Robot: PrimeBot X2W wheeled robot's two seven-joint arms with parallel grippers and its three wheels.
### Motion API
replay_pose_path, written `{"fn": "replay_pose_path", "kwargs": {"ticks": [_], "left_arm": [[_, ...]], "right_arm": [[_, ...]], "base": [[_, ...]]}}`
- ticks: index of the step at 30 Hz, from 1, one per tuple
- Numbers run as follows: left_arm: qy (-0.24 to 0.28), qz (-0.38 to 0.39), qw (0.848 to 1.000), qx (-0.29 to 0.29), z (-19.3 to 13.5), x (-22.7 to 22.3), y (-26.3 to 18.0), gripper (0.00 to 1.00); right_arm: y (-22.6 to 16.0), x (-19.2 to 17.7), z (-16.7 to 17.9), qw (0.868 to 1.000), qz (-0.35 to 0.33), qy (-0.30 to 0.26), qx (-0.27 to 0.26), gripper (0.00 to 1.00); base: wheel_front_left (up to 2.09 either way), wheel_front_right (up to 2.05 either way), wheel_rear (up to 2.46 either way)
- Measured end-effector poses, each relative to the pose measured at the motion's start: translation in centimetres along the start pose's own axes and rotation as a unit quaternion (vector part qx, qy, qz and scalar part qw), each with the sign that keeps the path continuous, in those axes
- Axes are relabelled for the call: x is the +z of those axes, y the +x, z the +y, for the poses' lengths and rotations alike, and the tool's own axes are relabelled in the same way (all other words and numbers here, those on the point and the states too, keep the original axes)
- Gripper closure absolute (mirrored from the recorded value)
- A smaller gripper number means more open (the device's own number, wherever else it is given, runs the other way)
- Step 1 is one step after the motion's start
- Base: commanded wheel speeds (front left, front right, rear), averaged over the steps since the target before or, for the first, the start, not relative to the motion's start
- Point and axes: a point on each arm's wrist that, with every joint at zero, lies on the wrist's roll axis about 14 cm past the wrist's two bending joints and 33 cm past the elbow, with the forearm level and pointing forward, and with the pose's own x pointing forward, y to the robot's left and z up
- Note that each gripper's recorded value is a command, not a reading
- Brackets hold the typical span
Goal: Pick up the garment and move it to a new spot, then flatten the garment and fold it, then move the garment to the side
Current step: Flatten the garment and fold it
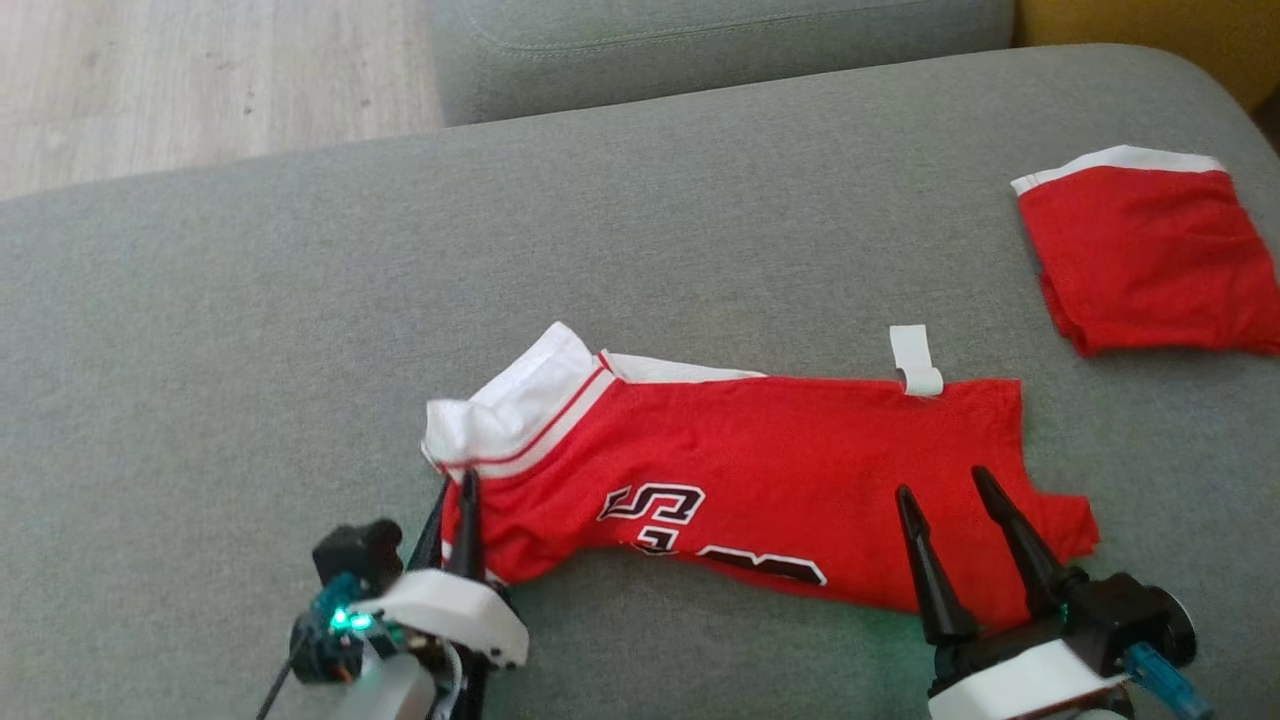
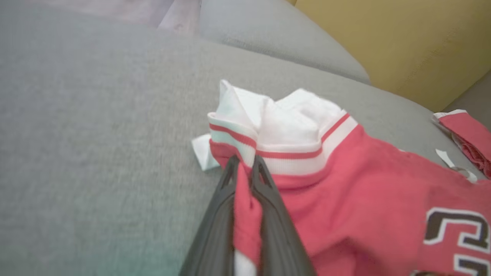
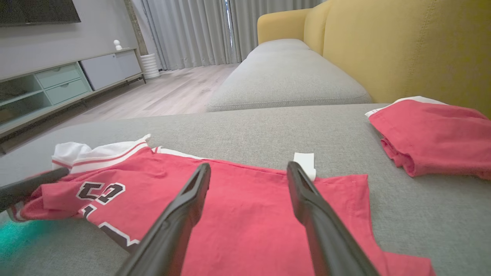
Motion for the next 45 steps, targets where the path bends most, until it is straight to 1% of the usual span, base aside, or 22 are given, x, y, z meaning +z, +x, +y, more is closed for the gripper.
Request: {"fn": "replay_pose_path", "kwargs": {"ticks": [1, 5, 9, 13, 18, 20, 22, 25, 27, 31, 33, 34, 38, 45], "left_arm": [[-0.015, 0.015, 1.0, 0.01, 0.3, -1.2, -0.5, 0.0], [-0.028, 0.057, 0.998, 0.014, 0.2, -3.0, -1.0, 0.0], [-0.015, 0.04, 0.999, 0.012, 0.1, -1.8, -0.9, 0.0], [0.048, -0.017, 0.999, 0.013, 1.3, 3.2, -0.6, 0.0], [0.133, -0.062, 0.989, 0.019, 3.2, 10.8, -0.6, 0.0], [0.165, -0.061, 0.984, 0.02, 3.6, 13.3, -0.1, 0.0], [0.186, -0.031, 0.982, 0.015, 3.8, 14.1, 0.8, 0.0], [0.221, 0.055, 0.974, -0.005, 4.1, 12.0, 2.2, 0.0], [0.238, 0.116, 0.964, -0.017, 4.6, 9.6, 2.8, 0.0], [0.259, 0.223, 0.939, -0.024, 6.3, 5.4, 3.1, 0.0], [0.27, 0.266, 0.925, -0.032, 6.7, 3.6, 2.8, 0.0], [0.268, 0.282, 0.921, -0.037, 6.7, 2.9, 2.5, 0.0], [0.252, 0.307, 0.916, -0.054, 6.1, 1.5, 1.8, 0.0], [0.216, 0.301, 0.924, -0.095, 4.4, -1.1, 0.5, 0.0]], "right_arm": [[0.1, 0.0, 0.2, 1.0, 0.0, -0.001, 0.004, 0.0], [0.0, 0.2, 0.4, 1.0, -0.004, -0.001, 0.006, 0.0], [-0.4, 0.3, 0.1, 1.0, -0.005, -0.001, -0.001, 0.0], [-0.7, 0.3, -0.5, 1.0, -0.005, -0.001, -0.011, 0.0], [-0.8, -0.1, -0.6, 1.0, 0.001, -0.001, -0.013, 0.0], [-0.7, -0.3, -0.5, 1.0, 0.004, 0.0, -0.011, 0.0], [-0.6, -0.5, -0.3, 1.0, 0.009, 0.001, -0.008, 0.0], [-0.2, -0.8, 0.0, 1.0, 0.014, 0.002, -0.002, 0.0], [0.2, -0.9, 0.0, 1.0, 0.016, 0.001, 0.0, 0.0], [0.9, -0.8, 0.0, 1.0, 0.015, -0.001, 0.003, 0.0], [1.1, -0.7, -0.2, 1.0, 0.015, -0.002, 0.002, 0.0], [1.0, -0.7, -0.2, 1.0, 0.015, -0.002, 0.001, 0.0], [1.0, -0.8, -0.4, 1.0, 0.016, -0.003, -0.002, 0.0], [1.4, -1.2, -0.6, 1.0, 0.022, -0.001, -0.004, 0.0]], "base": [[0.0, 0.0, 0.0], [0.0, 0.0, 0.0], [0.0, 0.0, 0.0], [0.0, 0.0, 0.0], [0.0, 0.0, 0.0], [0.0, 0.0, 0.0], [0.0, 0.0, 0.0], [0.0, 0.0, 0.0], [0.0, 0.0, 0.0], [0.0, 0.0, 0.0], [0.0, 0.0, 0.0], [0.0, 0.0, 0.0], [0.0, 0.0, 0.0], [0.0, 0.0, 0.0]]}}
